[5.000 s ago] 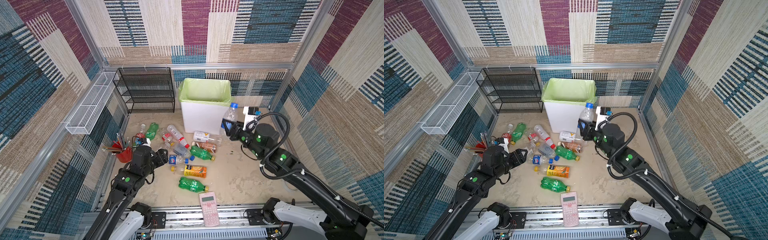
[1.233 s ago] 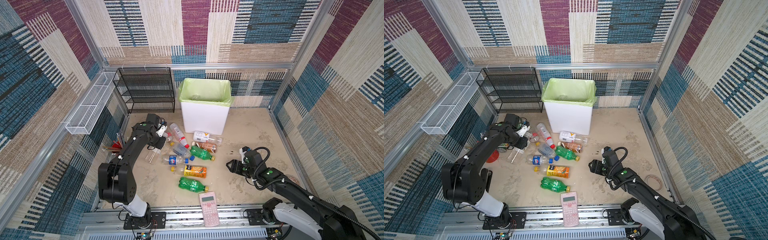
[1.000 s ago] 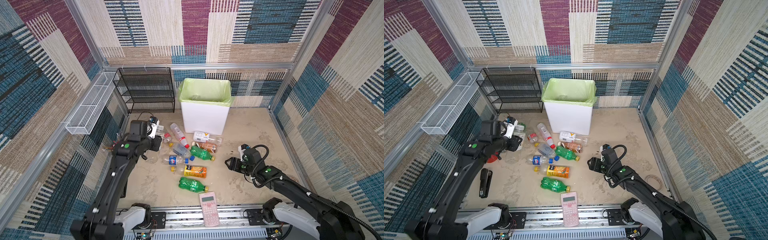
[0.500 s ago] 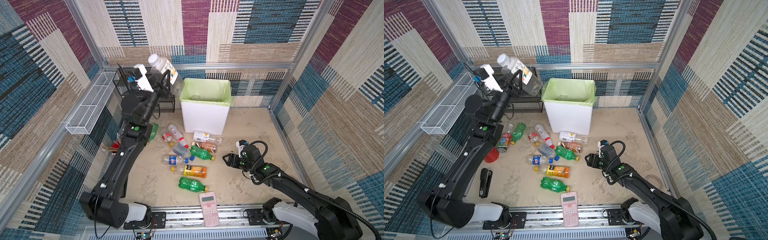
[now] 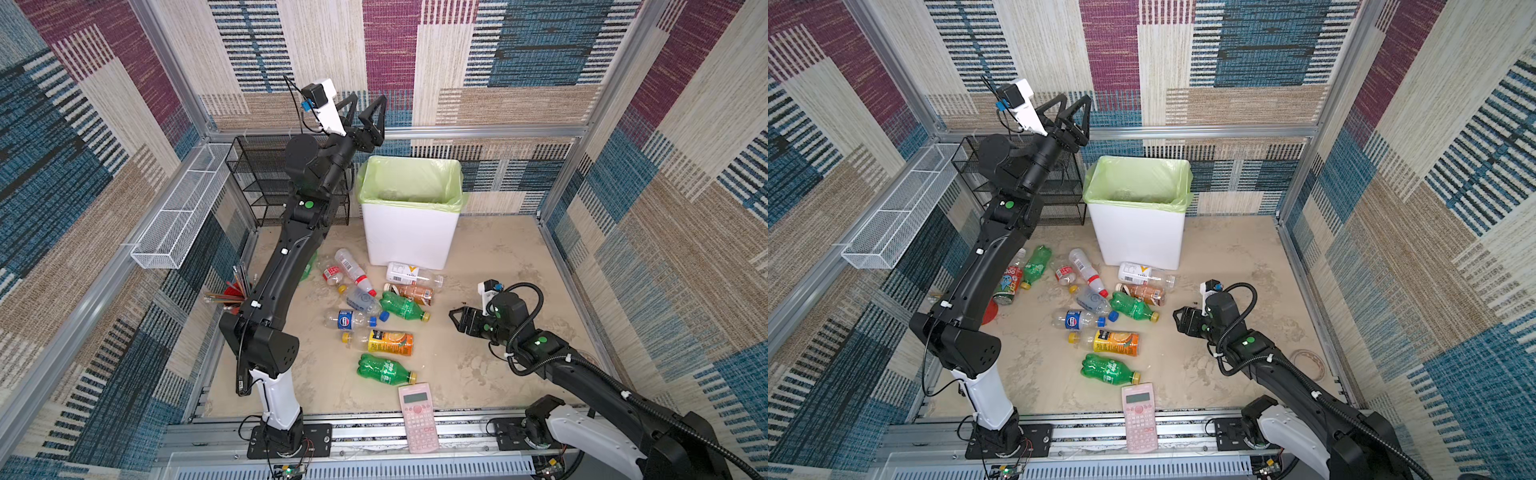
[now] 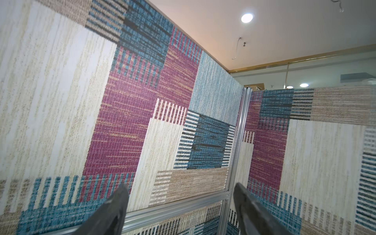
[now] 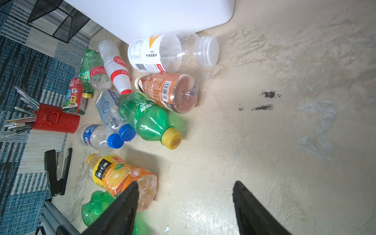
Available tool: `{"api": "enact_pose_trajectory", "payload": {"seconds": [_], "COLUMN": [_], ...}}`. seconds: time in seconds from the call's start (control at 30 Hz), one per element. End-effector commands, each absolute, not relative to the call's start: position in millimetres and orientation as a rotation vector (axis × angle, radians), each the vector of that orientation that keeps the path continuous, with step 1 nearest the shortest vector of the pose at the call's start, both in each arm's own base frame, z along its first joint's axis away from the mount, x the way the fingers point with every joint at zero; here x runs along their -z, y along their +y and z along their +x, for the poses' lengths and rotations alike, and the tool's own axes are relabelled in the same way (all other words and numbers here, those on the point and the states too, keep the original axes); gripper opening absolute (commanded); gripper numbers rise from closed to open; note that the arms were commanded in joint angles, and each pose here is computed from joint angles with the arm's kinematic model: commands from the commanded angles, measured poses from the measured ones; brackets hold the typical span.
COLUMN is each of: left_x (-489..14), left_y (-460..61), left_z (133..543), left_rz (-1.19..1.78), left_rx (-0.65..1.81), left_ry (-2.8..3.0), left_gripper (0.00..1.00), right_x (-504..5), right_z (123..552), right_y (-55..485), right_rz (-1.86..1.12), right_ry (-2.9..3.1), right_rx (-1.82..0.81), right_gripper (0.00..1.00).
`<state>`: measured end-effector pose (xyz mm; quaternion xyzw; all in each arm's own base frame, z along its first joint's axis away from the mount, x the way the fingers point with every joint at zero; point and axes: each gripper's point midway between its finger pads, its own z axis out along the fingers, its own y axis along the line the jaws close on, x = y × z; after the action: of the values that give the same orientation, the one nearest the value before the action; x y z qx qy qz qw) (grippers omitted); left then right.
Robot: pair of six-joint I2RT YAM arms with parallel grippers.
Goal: Throw the plastic bottles in the bin
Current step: Throw the plastic bottle into the trash bin, then pick up the plastic bottle from the bottom-center of the table.
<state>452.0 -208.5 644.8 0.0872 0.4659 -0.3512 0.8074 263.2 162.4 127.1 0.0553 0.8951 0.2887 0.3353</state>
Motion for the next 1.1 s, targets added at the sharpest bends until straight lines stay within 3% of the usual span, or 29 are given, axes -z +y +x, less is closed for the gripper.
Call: {"api": "enact_pose_trajectory", "payload": {"seconds": [0.0,0.1,0.2,0.47,0.6,0.73,1.07], "left_x": [-684.2,-674.8,-629.7,-369.3,-281.3,-238.1,-194.8], "left_y": [-188.9,-176.4,-161.1,-113.4,-88.6,-68.9,-53.2], "left_z": [408.6,386.6,373.7,338.6,301.8,274.6,240.1], "left_rz": [0.214,0.208,0.169,-0.102,-0.25,-0.345,-0.498], "left_rx": [0.674,0.642,0.615,0.559,0.518,0.465,0.444], "left_ry": [0.853,0.876,1.005,1.676,1.872,1.967,2.11], "left_gripper": [0.81,0.79,0.78,0.73,0.73,0.73,0.69], "right_x": [-126.5,-126.1,-123.5,-113.6,-106.9,-110.0,-103.5], "right_z": [263.2,263.1,262.1,253.0,239.9,221.5,164.2], "right_y": [160.9,162.5,166.1,209.7,242.1,277.8,351.4], "right_rz": [0.162,0.157,0.137,-0.12,-0.304,-0.61,-1.269], "right_ry": [2.336,2.341,2.362,2.458,2.493,2.445,2.28], "right_rx": [-0.751,-0.756,-0.767,-0.771,-0.784,-0.768,-0.779], "right_gripper": [0.74,0.74,0.73,0.73,0.73,0.73,0.69]}}
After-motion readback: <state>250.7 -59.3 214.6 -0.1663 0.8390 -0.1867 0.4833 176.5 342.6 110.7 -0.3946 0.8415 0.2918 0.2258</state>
